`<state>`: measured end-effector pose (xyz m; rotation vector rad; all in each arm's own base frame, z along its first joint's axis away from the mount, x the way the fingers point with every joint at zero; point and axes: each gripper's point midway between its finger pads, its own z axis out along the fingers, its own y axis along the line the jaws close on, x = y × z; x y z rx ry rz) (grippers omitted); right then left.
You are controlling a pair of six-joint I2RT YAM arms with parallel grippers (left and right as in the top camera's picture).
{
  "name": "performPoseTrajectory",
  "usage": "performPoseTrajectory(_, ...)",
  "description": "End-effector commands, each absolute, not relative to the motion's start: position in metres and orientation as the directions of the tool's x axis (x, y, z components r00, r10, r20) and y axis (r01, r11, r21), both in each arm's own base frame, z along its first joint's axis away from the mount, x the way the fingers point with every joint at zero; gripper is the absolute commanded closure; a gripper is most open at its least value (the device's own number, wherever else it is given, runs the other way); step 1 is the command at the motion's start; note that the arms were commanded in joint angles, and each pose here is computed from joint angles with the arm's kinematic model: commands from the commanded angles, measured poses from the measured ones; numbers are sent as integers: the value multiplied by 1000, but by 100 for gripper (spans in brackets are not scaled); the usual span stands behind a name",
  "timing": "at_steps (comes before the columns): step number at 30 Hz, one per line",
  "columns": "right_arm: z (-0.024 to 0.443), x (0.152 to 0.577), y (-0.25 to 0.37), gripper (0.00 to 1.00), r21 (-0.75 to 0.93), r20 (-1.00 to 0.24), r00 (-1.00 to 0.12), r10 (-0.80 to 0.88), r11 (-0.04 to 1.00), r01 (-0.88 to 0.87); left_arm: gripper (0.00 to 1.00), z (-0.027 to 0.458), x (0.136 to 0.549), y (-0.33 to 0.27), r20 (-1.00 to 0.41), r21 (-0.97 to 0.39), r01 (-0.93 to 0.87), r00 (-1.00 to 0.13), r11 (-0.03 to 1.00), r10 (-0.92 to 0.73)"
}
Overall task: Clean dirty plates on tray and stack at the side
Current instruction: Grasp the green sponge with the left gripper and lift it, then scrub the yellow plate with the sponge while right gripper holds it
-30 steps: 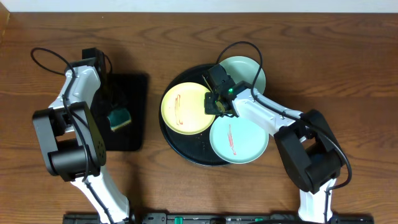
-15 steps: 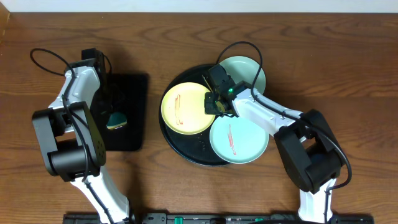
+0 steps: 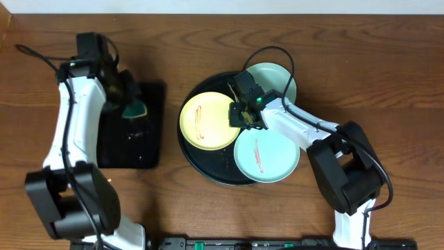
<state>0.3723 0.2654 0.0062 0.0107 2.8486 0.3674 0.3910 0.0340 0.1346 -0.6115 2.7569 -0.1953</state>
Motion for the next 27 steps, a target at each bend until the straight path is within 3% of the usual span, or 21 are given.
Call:
performPoseTrajectory(1, -4, 365, 268, 99, 260, -222, -975, 6, 964, -53, 93, 133, 393, -9, -256, -213, -262, -915, 941, -313)
performPoseTrajectory(7, -5, 362, 268, 99, 262, -207, -978, 0, 963, -55, 93, 114, 388, -71, -213, -200, -136, -961, 970, -179)
performPoseTrajectory(15, -6, 360, 264, 99, 256, -190, -982, 4, 966, -45, 93, 54, 382, -114, -105, -132, -155, -980, 979, -170)
performPoseTrajectory(22, -7, 358, 260, 99, 248, -177, -984, 8, 968, -37, 93, 3, 374, -113, -25, -20, -254, -967, 967, -255)
performPoseTrajectory(27, -7, 359, 259, 99, 250, -176, -984, 15, 968, -30, 92, -7, 365, -123, 40, -57, -207, -978, 977, -204)
